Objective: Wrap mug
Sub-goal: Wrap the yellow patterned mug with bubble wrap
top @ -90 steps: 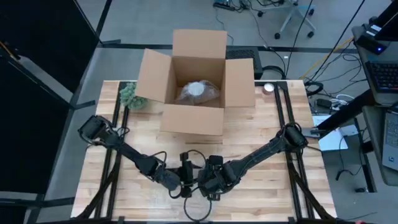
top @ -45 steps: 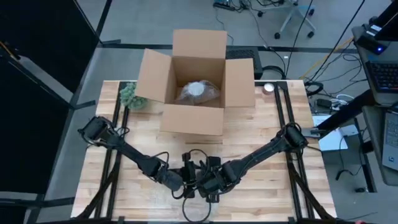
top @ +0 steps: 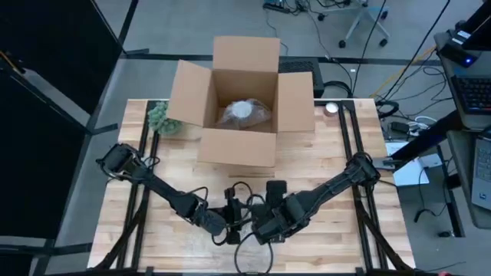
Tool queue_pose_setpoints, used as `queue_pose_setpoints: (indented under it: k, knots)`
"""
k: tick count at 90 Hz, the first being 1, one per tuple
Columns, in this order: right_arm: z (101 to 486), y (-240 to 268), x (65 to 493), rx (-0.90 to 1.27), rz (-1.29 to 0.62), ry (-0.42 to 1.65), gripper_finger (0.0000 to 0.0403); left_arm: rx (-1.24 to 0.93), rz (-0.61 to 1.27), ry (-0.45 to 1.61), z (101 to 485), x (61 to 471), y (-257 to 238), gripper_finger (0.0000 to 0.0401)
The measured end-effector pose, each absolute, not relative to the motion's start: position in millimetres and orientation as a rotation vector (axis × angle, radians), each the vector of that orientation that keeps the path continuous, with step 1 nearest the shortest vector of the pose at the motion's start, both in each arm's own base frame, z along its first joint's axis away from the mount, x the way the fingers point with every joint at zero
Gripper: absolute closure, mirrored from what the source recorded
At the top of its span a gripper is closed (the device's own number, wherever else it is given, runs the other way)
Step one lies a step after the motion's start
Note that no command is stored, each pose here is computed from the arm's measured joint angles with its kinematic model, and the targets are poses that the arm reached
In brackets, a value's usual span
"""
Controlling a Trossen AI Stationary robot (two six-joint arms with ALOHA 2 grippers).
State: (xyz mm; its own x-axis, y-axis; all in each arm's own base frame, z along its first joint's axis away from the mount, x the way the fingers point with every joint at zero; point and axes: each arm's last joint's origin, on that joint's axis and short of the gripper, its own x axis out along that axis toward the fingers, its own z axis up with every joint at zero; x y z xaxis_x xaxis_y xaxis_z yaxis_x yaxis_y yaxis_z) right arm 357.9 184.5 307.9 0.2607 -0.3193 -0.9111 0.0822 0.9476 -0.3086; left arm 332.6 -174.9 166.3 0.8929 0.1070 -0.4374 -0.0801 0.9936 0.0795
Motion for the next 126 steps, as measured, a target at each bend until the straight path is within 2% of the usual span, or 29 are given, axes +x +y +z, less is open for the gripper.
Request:
queue_pose_setpoints:
  k: [17, 34, 46, 71, 88, 126]
  knots:
    - [287.1, 160.3, 363.7, -0.298, -0.448, 1.304, 0.0222, 0.058, 0.095, 0.454, 166.1, 332.6, -175.2, 0.0228]
    - [252.5, 136.8, 369.5, -0.311, -0.510, 1.382, 0.0222, 0.057, 0.087, 0.456, 165.8, 331.9, -176.4, 0.0228]
    - [242.2, 139.5, 374.8, -0.251, -0.423, 1.390, 0.0222, 0.061, 0.083, 0.457, 165.6, 331.7, -176.8, 0.0228]
    - [258.7, 163.6, 374.8, -0.234, -0.327, 1.307, 0.0222, 0.064, 0.078, 0.459, 165.5, 331.7, -176.9, 0.0228]
    - [255.5, 172.2, 381.4, -0.165, -0.229, 1.267, 0.0222, 0.064, 0.078, 0.459, 165.4, 331.8, -176.8, 0.0228]
    - [218.3, 174.6, 381.1, -0.143, -0.237, 1.242, 0.0222, 0.064, 0.082, 0.455, 167.3, 331.4, -176.2, 0.0228]
